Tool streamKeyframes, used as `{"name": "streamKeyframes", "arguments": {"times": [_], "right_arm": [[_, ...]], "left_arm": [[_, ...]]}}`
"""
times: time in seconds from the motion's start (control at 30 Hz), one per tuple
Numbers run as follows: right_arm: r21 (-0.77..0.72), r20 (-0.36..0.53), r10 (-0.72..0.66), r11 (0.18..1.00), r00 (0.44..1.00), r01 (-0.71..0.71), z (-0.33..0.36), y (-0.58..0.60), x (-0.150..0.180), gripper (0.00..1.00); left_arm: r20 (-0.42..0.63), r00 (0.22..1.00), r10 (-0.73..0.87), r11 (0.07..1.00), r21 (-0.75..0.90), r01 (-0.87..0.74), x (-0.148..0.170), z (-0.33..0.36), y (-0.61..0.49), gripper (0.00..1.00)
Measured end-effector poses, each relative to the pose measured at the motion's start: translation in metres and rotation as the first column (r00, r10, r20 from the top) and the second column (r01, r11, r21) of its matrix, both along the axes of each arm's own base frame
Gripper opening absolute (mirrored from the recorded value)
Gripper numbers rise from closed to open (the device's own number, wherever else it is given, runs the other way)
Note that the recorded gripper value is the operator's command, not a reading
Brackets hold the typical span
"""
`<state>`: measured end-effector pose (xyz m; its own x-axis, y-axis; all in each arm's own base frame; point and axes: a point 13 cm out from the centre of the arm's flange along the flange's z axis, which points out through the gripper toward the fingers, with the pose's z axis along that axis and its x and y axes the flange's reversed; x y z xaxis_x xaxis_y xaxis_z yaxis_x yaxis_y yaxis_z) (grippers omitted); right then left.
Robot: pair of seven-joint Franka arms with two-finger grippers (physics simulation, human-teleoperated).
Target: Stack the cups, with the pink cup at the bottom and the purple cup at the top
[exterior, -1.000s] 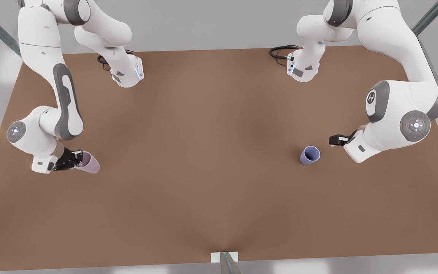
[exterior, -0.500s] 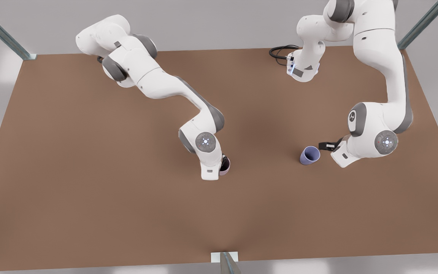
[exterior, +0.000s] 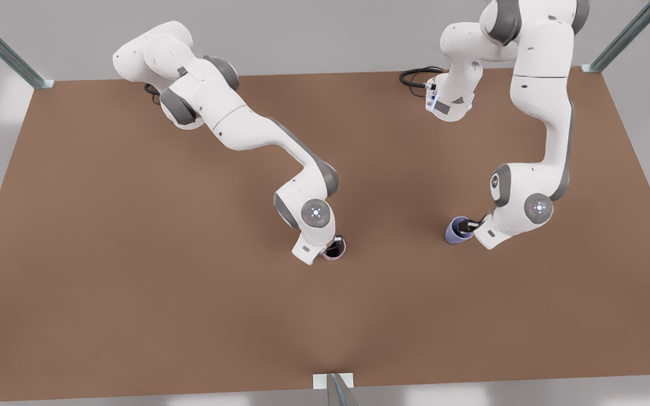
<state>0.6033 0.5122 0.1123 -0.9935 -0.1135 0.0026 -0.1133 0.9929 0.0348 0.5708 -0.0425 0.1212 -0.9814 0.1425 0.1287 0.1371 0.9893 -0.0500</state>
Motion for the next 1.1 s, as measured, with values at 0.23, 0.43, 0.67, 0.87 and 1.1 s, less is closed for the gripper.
{"name": "streamKeyframes", "arguments": {"times": [0.23,0.43,0.67,0.87,1.1], "right_arm": [[-0.009,-0.005,-0.151,0.989,0.989,0.15,0.004,-0.006,0.002,0.81],[-0.016,-0.013,-0.244,0.97,0.97,0.244,0.013,-0.016,0.003,0.82],[0.053,0.02,-0.357,0.933,0.934,0.356,0.111,-0.054,0.027,1.0],[0.12,0.103,-0.663,0.748,0.741,0.653,0.316,-0.412,0.067,1.0],[0.004,0.078,-0.598,0.8,0.797,0.6,0.334,-0.535,0.046,1.0]], "left_arm": [[0.042,0.999,-0.012,1.0,0.001,0.012,0.004,-0.013,0.002,0.78],[0.057,0.998,-0.021,1.0,0.001,0.021,0.007,-0.013,0.001,0.52],[0.052,0.998,-0.033,0.999,-0.007,0.033,0.006,-0.019,-0.006,0.39],[0.049,0.998,-0.034,0.999,-0.016,0.035,0.004,-0.022,-0.012,0.26],[0.081,0.996,-0.046,0.998,-0.031,0.049,0.016,0.01,-0.029,0.21]]}}
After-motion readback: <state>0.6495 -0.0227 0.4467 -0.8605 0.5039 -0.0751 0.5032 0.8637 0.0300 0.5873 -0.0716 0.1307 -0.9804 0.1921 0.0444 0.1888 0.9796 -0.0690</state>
